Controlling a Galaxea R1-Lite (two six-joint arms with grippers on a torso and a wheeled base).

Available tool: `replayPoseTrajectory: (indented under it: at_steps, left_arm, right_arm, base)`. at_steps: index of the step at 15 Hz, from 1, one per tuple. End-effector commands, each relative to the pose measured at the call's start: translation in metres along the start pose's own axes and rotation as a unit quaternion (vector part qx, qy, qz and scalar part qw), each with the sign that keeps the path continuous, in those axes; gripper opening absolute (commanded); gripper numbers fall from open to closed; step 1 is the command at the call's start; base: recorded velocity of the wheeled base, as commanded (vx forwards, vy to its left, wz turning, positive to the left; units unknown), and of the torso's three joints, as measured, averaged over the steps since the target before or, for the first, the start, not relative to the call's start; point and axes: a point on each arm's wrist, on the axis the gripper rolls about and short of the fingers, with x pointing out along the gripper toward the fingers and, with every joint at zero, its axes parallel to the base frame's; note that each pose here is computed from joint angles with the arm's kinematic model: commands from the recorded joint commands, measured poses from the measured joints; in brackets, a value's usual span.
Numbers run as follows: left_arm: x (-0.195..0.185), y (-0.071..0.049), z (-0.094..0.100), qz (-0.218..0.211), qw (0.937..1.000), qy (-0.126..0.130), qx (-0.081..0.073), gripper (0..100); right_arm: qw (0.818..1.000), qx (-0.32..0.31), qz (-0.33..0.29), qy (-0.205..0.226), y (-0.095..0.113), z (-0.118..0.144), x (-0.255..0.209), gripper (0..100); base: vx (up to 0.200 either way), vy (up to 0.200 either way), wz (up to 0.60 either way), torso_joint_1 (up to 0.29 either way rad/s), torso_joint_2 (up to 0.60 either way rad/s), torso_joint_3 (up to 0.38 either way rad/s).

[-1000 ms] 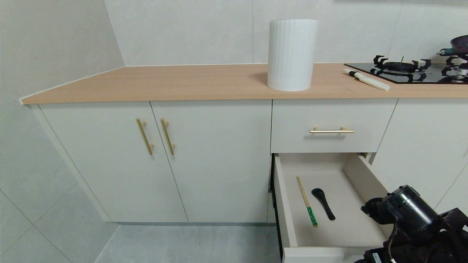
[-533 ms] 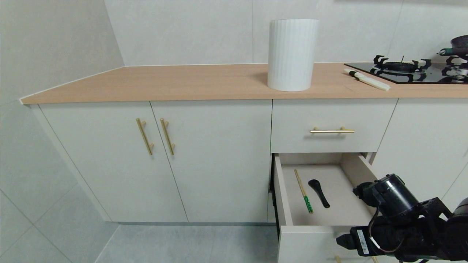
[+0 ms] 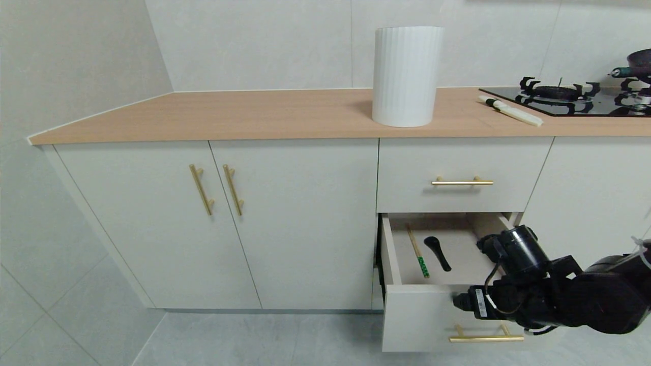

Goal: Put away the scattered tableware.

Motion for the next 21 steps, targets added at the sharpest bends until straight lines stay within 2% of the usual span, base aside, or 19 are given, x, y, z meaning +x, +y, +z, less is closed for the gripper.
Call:
replayPoseTrajectory:
  at_steps: [1, 8, 12, 16, 18, 21]
  left_arm:
    - [0.0, 0.0, 0.0, 0.0, 1.0, 0.0, 0.0, 100]
    - [0.0, 0.0, 0.0, 0.0, 1.0, 0.0, 0.0, 100]
    - [0.0, 0.0, 0.0, 0.0, 1.0, 0.0, 0.0, 100]
    - [0.0, 0.0, 0.0, 0.0, 1.0, 0.0, 0.0, 100]
    - [0.0, 0.0, 0.0, 0.0, 1.0, -0.001, 0.0, 100]
    - [0.0, 0.0, 0.0, 0.0, 1.0, -0.001, 0.0, 100]
  right_arm:
    - [1.0, 0.003, -0.012, 0.001, -0.002, 0.013, 0.02, 100]
    - [0.998, 0.011, -0.034, -0.051, 0.001, 0.068, 0.065, 100]
    - [0.997, 0.021, -0.035, -0.066, 0.002, 0.079, 0.085, 100]
    - [0.992, 0.033, -0.034, -0.12, 0.005, 0.085, 0.103, 100]
    - [0.989, 0.042, -0.033, -0.141, 0.002, 0.091, 0.11, 100]
    - [0.986, 0.055, -0.039, -0.151, -0.006, 0.097, 0.119, 100]
  base:
    - [0.0, 0.0, 0.0, 0.0, 0.0, 0.0]
    - [0.0, 0.0, 0.0, 0.0, 0.0, 0.0]
    - [0.0, 0.0, 0.0, 0.0, 0.0, 0.0]
    - [0.0, 0.0, 0.0, 0.0, 0.0, 0.0]
    - [0.0, 0.0, 0.0, 0.0, 0.0, 0.0]
    - [0.0, 0.0, 0.0, 0.0, 0.0, 0.0]
